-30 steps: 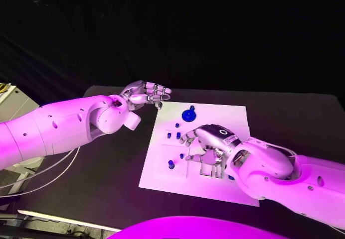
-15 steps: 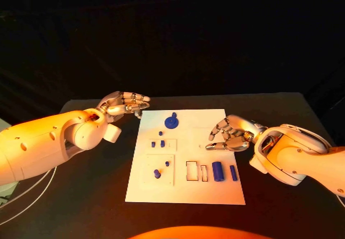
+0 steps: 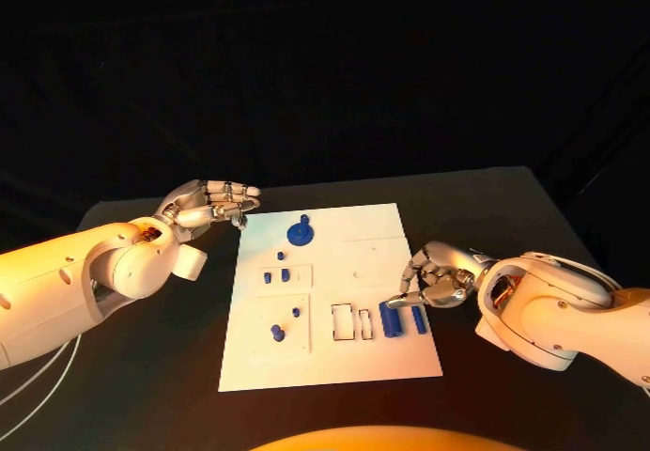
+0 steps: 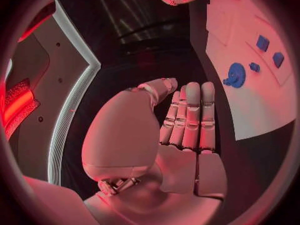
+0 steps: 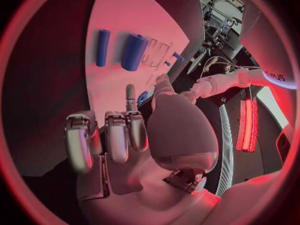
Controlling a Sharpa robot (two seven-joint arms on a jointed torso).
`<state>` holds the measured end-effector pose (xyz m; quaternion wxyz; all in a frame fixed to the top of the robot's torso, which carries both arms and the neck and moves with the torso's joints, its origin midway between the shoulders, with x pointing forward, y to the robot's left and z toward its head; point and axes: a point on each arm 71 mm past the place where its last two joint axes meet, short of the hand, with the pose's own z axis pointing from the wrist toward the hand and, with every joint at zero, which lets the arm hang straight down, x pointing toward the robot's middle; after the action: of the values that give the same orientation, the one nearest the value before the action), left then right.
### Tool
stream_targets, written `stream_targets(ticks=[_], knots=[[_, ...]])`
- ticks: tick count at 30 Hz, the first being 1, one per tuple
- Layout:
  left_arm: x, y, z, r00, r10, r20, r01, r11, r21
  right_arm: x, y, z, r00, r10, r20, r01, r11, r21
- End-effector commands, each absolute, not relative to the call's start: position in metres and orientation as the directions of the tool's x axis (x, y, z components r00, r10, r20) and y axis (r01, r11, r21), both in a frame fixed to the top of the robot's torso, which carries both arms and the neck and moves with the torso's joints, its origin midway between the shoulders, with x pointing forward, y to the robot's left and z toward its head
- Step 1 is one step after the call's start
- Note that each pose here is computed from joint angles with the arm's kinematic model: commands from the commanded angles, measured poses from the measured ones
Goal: Assemble the parts on the task board
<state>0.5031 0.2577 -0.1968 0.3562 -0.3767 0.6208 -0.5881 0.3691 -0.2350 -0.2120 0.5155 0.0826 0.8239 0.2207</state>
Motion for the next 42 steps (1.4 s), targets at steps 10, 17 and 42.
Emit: stream_targets(ticks=[10, 17, 42], knots=[[0.502, 0.258, -0.196, -0.464, -0.886, 0.014, -0.041, 0.006, -0.999, 0.359, -0.228, -0.233, -0.440, 0.276, -0.854, -0.078, 0.936, 0.343], [0.502, 0.258, -0.196, -0.466, -0.884, 0.016, -0.044, 0.006, -0.999, 0.359, -0.223, -0.244, -0.452, 0.244, -0.858, -0.087, 0.945, 0.314], [0.500, 0.258, -0.200, -0.502, -0.865, 0.022, -0.085, 0.024, -0.996, 0.359, -0.205, -0.270, -0.480, 0.216, -0.850, -0.080, 0.954, 0.288]])
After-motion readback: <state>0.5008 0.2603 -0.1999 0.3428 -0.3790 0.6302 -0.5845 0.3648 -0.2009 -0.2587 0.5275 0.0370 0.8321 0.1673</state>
